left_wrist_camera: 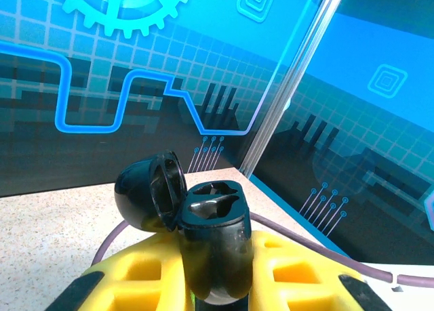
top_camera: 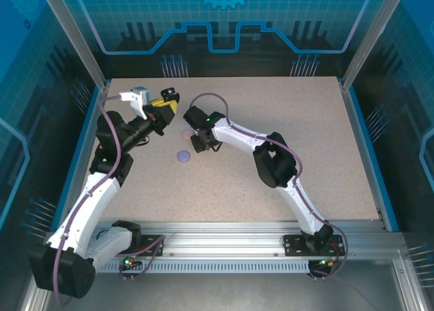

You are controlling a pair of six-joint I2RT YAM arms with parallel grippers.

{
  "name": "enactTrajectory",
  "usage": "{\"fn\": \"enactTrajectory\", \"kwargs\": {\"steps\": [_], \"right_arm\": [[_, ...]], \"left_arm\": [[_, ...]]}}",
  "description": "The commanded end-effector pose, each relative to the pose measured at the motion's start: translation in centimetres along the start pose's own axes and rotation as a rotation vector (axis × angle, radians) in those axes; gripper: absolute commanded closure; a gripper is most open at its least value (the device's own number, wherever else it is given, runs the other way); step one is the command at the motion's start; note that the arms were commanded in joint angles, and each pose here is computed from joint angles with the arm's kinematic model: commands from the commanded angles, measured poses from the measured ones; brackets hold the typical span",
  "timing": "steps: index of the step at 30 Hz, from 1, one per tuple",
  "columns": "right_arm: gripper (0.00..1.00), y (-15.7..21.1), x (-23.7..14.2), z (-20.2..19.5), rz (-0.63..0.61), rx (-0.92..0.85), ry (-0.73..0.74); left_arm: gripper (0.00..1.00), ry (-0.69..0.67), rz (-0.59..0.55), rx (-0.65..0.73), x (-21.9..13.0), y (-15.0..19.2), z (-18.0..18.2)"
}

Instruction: Insert the wireless bluetooth earbuds into the charging case

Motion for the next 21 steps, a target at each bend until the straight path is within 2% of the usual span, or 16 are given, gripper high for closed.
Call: {"fn": "enactTrajectory", "kwargs": {"steps": [1,21], "right_arm": [[0.54,0.1,0.6,-0.4,0.026,0.009,0.008],[0.61,0.6,2.5,-0.5,0.059,0.025,0.014]], "left_arm": [[1.0,0.018,-0.034,0.017,-0.5,-0.9,-0.7],[1.0,0.021,-0.039,0.016,-0.8,-0.9,-0.9]]}}
Point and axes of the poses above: each hand's point on the last joint's axis, 136 mm out from that joint toward the fingers, its own x axis out along the fingers, its own z axis along the line the jaws close on, y = z × x, the point moved 5 cm from there along -x, back along the fingers, and after that the axes turned 9 degrees about -x, right-handed, at the moved point
